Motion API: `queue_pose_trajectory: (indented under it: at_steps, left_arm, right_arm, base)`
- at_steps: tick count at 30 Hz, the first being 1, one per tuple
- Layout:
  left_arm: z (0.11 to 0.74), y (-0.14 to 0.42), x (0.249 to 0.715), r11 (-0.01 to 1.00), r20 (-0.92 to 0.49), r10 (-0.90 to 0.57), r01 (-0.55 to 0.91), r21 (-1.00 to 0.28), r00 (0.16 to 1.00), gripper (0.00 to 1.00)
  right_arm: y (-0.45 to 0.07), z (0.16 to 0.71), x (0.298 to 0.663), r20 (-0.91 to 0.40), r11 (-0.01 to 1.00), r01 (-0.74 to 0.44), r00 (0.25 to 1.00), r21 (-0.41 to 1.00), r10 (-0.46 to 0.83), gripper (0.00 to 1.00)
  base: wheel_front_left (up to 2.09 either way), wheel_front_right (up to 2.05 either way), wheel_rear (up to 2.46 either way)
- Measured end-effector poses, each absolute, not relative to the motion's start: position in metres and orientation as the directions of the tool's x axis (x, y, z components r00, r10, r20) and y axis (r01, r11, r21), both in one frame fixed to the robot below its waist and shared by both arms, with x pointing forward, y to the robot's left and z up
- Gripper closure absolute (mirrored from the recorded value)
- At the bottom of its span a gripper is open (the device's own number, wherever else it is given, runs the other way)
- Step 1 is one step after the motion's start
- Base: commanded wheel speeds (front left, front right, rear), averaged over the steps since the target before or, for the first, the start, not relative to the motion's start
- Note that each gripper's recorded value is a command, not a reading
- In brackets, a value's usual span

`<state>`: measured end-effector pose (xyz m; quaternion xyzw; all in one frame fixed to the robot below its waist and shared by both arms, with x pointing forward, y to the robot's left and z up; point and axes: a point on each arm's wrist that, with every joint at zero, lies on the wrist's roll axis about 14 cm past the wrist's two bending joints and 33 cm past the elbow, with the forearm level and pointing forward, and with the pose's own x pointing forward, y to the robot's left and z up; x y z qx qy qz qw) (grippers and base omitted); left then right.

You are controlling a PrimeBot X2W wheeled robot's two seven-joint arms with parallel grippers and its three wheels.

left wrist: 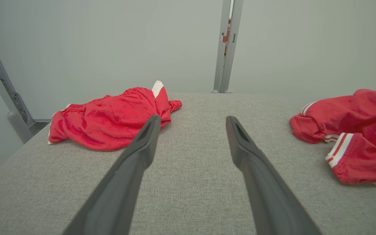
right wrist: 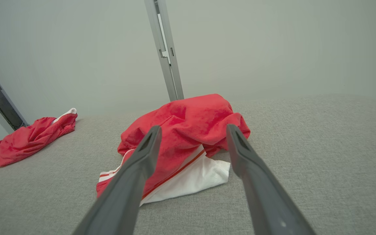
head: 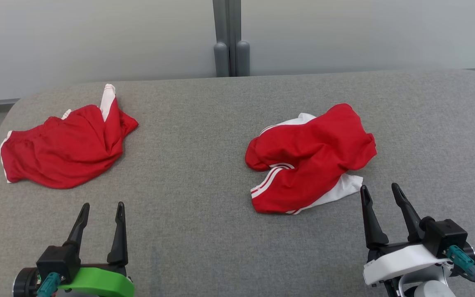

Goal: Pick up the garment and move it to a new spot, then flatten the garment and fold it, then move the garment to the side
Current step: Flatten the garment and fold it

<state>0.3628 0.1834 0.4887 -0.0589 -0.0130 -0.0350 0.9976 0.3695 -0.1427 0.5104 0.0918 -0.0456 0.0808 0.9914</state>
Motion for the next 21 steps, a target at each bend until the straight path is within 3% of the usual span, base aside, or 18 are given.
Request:
queue_pose_trajectory:
  at_steps: [12,21]
  left_arm:
    - [0.487,0.164,0.373,0.984,0.024,-0.124,0.126,-0.124,0.992,0.00]
    - [0.503,0.075,0.409,0.915,0.064,-0.380,0.385,-0.121,0.923,0.00]
  right_arm:
    - [-0.144,0.511,0.370,0.106,0.971,-0.165,0.983,0.174,0.148,0.00]
    - [-0.156,0.508,0.374,0.098,0.976,-0.127,0.989,0.179,0.110,0.00]
  base:
    - [0.00,0.00,0.00]
    - [0.00,0.00,0.00]
